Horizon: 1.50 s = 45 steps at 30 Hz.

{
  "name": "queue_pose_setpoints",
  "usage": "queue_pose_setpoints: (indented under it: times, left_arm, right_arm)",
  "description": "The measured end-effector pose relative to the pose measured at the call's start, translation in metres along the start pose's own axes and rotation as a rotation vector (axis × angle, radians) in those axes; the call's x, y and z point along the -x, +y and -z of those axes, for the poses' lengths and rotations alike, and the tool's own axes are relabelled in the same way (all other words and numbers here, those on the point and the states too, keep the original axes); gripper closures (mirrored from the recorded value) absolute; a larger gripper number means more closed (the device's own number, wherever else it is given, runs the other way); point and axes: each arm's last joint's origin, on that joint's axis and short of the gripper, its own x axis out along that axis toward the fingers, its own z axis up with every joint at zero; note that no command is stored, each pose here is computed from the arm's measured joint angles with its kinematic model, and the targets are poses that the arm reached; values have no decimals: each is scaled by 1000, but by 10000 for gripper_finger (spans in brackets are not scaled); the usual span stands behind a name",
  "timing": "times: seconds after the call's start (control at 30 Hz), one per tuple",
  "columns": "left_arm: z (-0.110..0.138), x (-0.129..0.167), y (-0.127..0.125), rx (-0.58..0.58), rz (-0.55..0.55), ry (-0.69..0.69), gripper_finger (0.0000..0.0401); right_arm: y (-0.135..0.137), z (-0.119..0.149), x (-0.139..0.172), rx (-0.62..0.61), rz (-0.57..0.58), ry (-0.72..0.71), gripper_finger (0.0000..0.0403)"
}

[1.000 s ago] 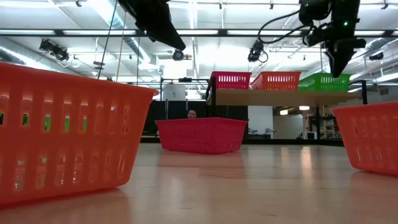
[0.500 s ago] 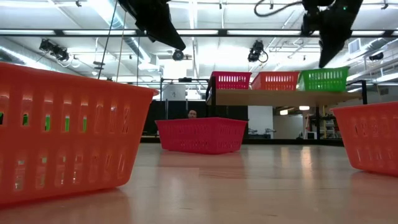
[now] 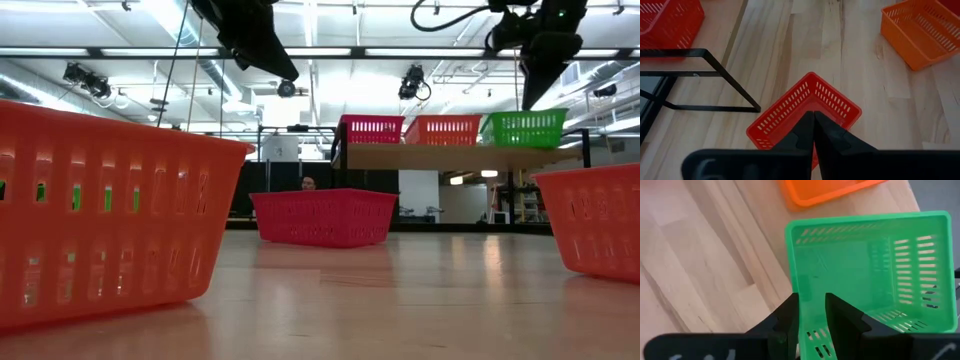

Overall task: Stack baskets on shelf by color
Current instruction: Adjust the bins on the shelf

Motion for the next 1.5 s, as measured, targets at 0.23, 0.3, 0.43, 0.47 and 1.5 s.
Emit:
queue_pose_setpoints:
  times: [0.23,0.3,0.43,0.47,1.5]
  left_arm:
    - [0,0,0,13,0,0,385]
    - [0,0,0,13,0,0,385]
    - [0,0,0,12,0,0,381]
    - [0,0,0,12,0,0,380]
    - [0,4,-16,-5,41,-10,383]
  right_arm:
    - [-3,2,0,42,100,32,302]
    - [-6,2,0,52,219,62,302]
    - [-8,3,1,69,295,80,302]
    - [-8,3,2,65,292,77,302]
    - [16,26,-30,-349,90,269,312]
